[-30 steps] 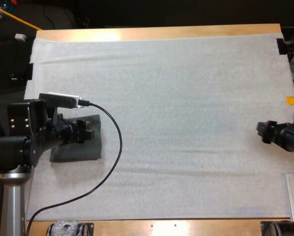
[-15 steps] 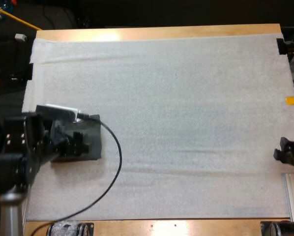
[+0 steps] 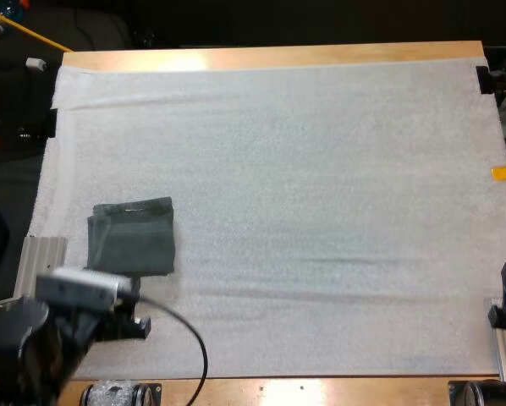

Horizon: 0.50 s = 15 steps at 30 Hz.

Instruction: Pick towel from pile, fold and stack

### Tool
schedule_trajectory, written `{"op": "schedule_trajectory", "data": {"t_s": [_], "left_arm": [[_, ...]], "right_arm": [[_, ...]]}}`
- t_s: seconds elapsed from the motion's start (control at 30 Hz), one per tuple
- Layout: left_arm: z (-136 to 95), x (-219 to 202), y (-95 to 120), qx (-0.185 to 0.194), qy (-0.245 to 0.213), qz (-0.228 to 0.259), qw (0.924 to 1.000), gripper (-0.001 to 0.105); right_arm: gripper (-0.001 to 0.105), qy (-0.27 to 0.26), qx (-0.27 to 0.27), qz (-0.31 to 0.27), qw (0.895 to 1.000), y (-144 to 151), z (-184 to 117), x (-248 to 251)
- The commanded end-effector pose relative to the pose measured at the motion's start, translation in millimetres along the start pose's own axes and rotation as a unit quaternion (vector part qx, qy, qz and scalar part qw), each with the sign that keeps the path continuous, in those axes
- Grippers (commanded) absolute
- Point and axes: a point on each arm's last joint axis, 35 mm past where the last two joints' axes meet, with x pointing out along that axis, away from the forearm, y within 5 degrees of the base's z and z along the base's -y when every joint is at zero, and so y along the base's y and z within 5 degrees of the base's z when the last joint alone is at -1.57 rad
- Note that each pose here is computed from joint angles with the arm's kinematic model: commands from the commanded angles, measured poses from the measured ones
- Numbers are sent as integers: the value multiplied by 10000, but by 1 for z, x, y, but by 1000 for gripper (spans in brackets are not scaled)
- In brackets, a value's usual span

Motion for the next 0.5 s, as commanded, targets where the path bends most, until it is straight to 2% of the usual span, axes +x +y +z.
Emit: {"op": "schedule_trajectory", "data": {"t_s": [0.0, 0.1, 0.2, 0.37, 0.47], "left_arm": [[-4, -8, -1, 12, -166, 11, 9999, 64], [-18, -28, -3, 245, -536, -20, 9983, 64], [-35, -43, -4, 359, -706, -29, 9969, 64], [-68, -65, -4, 412, -855, -39, 9955, 64], [-79, -68, -3, 381, -673, -25, 9970, 64]], "right_arm": [[72, -158, -28, 72, 9998, 1, 0, -8], [72, -431, -42, 228, 9988, 4, -6, -21], [72, -579, -55, 368, 9976, 8, -15, -33], [72, -750, -67, 333, 9966, 13, -32, -51], [72, -658, -18, 361, 9972, 14, -37, -54]]}}
